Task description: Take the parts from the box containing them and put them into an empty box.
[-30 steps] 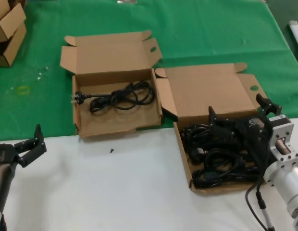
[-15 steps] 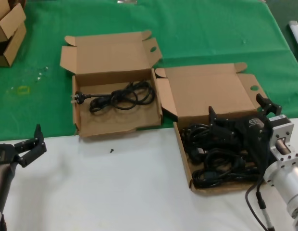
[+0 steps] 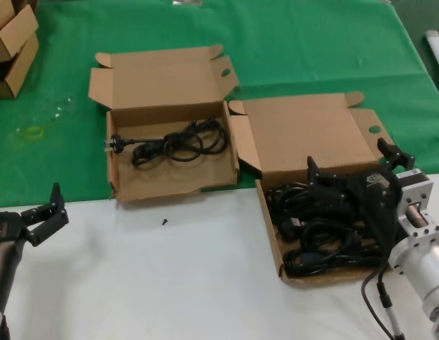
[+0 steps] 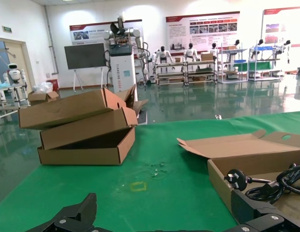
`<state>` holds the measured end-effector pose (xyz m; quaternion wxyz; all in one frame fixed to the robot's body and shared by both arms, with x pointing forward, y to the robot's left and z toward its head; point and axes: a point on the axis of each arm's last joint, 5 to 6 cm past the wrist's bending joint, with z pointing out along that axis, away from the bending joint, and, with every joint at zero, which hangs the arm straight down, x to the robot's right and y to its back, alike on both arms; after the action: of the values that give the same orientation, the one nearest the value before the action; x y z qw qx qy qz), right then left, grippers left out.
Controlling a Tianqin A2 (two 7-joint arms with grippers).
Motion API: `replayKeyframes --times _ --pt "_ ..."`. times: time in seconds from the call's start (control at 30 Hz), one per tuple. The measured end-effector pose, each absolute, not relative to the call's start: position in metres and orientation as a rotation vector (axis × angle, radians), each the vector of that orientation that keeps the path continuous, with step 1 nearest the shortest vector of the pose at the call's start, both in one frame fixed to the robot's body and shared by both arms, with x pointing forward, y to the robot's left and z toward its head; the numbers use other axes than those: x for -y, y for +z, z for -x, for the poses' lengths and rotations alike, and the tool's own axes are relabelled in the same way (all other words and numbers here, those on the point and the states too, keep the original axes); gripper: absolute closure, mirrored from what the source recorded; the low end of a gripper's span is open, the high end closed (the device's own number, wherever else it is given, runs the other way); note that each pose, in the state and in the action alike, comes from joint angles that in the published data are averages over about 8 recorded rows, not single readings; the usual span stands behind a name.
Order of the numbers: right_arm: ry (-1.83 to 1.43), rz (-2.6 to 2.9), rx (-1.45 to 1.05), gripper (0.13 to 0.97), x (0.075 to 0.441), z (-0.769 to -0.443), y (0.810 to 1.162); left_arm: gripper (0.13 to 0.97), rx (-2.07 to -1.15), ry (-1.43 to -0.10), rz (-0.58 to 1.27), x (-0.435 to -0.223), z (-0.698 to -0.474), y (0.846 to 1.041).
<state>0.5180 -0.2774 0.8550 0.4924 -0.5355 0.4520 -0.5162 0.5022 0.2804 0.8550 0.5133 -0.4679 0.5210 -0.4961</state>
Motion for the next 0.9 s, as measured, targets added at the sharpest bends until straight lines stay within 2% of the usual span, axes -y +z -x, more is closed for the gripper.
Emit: replayKeyframes --times 0.9 --pt "-1.253 1.299 -1.097 0.130 0.2774 -0.5180 0.8550 0.132 -1.253 -1.193 1.125 -0.2804 -0.5022 0.8550"
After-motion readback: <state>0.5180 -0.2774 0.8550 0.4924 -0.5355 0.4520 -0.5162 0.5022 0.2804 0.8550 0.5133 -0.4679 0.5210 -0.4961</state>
